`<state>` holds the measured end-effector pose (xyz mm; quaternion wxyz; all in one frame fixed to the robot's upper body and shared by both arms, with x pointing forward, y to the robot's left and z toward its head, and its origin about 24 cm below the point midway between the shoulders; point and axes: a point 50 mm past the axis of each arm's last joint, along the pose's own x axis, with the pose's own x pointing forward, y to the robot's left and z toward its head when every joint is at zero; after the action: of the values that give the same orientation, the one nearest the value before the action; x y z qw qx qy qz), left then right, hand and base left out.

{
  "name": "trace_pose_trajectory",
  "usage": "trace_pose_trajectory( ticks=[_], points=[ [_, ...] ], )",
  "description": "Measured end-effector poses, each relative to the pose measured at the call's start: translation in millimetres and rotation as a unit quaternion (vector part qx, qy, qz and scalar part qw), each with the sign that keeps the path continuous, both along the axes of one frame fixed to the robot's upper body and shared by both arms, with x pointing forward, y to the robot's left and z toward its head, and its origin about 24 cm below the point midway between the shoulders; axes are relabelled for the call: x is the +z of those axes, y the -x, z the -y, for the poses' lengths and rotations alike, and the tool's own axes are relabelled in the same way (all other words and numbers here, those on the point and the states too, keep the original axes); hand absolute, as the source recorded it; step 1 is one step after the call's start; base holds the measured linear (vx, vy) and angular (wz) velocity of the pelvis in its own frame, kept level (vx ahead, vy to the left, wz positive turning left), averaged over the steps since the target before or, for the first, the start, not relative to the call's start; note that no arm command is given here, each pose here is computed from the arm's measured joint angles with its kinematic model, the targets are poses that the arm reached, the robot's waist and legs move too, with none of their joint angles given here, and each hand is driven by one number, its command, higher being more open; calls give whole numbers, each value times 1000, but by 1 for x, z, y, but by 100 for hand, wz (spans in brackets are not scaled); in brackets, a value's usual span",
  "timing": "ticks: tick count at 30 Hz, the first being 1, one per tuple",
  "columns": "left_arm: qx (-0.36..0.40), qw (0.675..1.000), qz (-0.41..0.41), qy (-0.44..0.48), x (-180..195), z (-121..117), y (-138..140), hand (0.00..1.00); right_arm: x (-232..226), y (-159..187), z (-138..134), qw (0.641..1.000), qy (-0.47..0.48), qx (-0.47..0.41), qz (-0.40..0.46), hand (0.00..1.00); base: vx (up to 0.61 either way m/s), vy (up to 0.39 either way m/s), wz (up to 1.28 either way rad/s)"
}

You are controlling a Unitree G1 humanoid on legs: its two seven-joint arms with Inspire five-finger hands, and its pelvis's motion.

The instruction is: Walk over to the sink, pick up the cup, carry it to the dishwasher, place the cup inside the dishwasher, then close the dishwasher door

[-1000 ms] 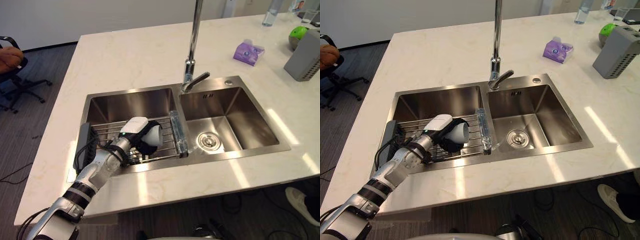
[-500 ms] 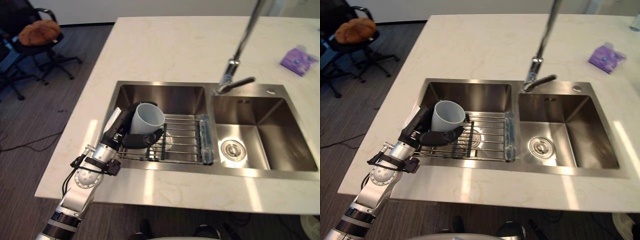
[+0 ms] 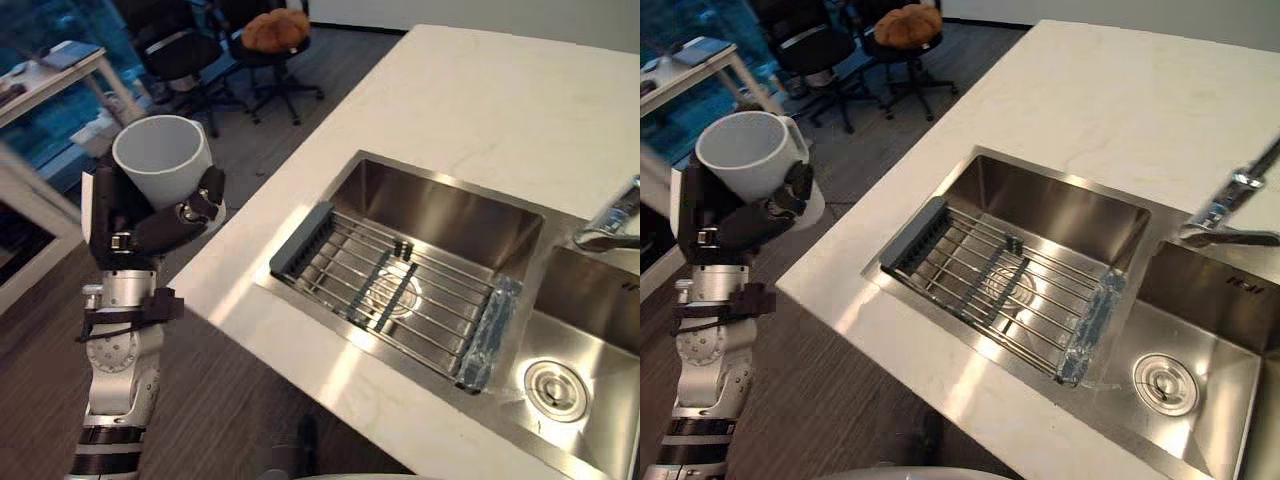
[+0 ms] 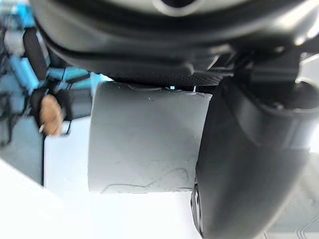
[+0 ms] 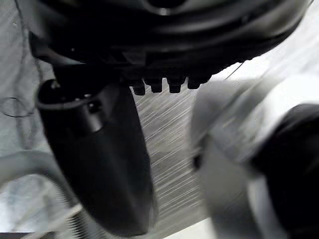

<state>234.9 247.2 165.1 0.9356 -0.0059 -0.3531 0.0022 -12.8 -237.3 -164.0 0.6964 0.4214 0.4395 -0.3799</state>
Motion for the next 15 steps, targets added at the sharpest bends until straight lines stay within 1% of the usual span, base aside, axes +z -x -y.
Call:
trace_pose_trajectory(
  ticks=[2,4,6,8,9,13,15],
  points=[
    [-6,1000,16,-1,5,2,3,0,0,4,0,1000,2,-3,-9,100,-72,35,66],
    [-11,1000,19,-6,7,4,3,0,3,2,11,1000,16,4,-10,100,-16,87,77],
    [-17,1000,17,-11,10,7,-1,0,4,4,16,1000,29,4,-10,100,-102,136,160],
    [-22,1000,19,13,9,10,-3,0,2,13,12,999,31,-4,-20,100,-123,131,215],
    [-25,999,14,22,7,10,-4,0,2,11,13,999,36,-3,-23,100,-28,150,199],
    [-43,999,5,19,6,18,-5,0,6,18,22,998,64,-1,-25,100,62,203,139],
    [-52,998,21,13,14,23,-1,0,6,12,20,997,73,15,-16,100,25,281,119]
  ],
)
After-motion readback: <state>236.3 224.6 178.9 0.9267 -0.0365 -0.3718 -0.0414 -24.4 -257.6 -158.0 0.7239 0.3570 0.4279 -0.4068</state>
